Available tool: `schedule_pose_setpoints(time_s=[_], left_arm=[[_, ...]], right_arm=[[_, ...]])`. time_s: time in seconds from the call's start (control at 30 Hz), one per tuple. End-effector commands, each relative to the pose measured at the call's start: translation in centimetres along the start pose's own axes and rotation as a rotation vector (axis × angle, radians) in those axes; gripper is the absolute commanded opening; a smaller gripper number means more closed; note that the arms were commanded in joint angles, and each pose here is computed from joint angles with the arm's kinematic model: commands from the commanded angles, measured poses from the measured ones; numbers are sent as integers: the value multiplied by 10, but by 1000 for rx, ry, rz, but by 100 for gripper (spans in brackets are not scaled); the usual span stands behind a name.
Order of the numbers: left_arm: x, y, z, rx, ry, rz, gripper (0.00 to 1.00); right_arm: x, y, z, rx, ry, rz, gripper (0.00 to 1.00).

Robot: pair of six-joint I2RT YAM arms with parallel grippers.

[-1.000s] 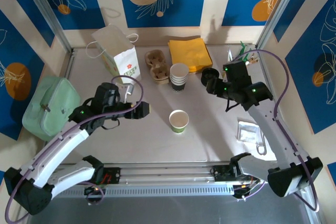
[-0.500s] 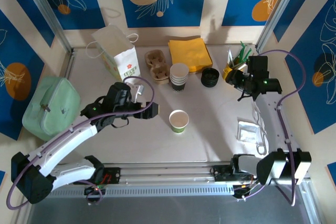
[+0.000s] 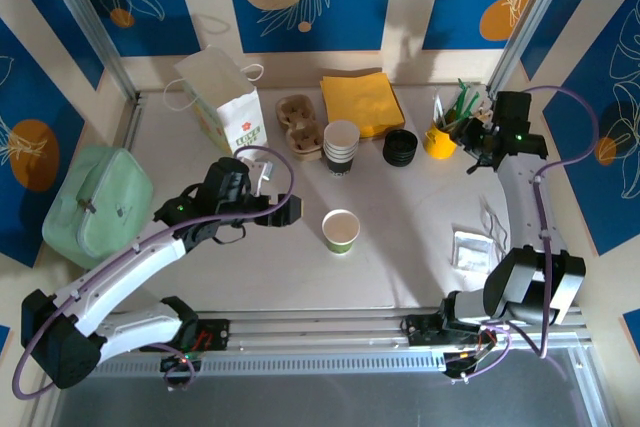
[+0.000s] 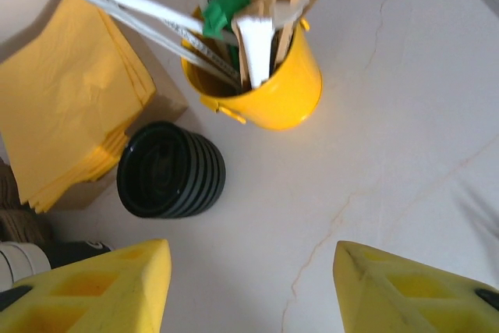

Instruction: Pack the takeout coffee

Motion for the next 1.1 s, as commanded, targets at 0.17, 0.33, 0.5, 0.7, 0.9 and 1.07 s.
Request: schedule_pose_setpoints(time_s=[0.17, 0.33, 0.5, 0.7, 0.9, 1.07], left_arm=[[0, 5, 4, 2, -20, -8, 98], [3, 5, 4, 4, -17, 1, 98], [6, 5, 3, -3, -11, 1, 98], [4, 7, 5, -4, -20, 4, 98], [1, 7, 6, 0, -32, 0, 98], [1, 5, 5, -1, -33, 2, 98]], right_arm=[[2, 5, 5, 6, -50, 19, 55], [15, 21, 14, 6, -77, 67, 55], [34, 37, 32, -24, -78, 101, 54], [65, 44, 48, -37, -56, 141, 51], [95, 46, 55, -47, -17, 162, 50], [119, 45, 59, -54, 0, 189, 49]])
Point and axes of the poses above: each hand's point on the last joint's axis, 136 mm out from that joint toward the fingers, its own x axis out along the fingers, its own z axis along the line the jaws close on, y = z × x, the point moved 5 cm from there along -x, back along the fingers, and after that the axes turned 2 degrees about x, right-handed, at the moved point
